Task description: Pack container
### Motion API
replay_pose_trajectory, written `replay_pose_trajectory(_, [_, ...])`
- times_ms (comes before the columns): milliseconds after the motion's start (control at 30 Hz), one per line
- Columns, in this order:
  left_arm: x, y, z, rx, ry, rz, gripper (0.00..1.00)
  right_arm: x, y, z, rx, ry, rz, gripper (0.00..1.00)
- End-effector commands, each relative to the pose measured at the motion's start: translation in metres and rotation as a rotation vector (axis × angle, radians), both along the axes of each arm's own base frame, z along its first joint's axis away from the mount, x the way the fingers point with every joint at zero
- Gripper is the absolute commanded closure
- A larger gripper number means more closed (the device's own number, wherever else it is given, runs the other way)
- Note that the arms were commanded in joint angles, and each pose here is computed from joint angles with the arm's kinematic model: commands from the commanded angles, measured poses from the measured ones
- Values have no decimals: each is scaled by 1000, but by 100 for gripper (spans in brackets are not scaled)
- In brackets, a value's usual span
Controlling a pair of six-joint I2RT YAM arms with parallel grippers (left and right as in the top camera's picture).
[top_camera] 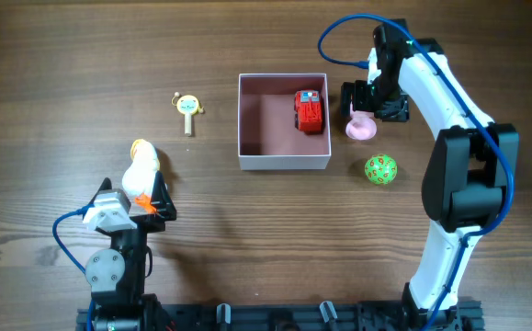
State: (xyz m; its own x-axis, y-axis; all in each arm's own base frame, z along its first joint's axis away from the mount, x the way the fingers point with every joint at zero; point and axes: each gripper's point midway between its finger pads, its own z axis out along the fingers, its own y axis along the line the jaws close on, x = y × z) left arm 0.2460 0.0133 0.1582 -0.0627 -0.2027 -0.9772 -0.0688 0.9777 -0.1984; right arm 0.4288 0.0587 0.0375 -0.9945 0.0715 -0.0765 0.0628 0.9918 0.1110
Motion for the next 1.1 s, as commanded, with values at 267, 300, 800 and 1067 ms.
replay_pose_trajectory(267, [0,0,-1,21,-1,3,0,-4,1,-9,-4,23,-5,1])
replay_pose_trajectory(300, [0,0,-1,21,-1,3,0,-4,1,-9,-4,23,-9,1])
replay_pose_trajectory(800, [0,0,-1,21,-1,3,0,0,-4,-12,-36,9,-12,1])
replay_pose_trajectory(1067, [0,0,-1,21,-1,3,0,-3,-5,-19,-39,31,-4,0])
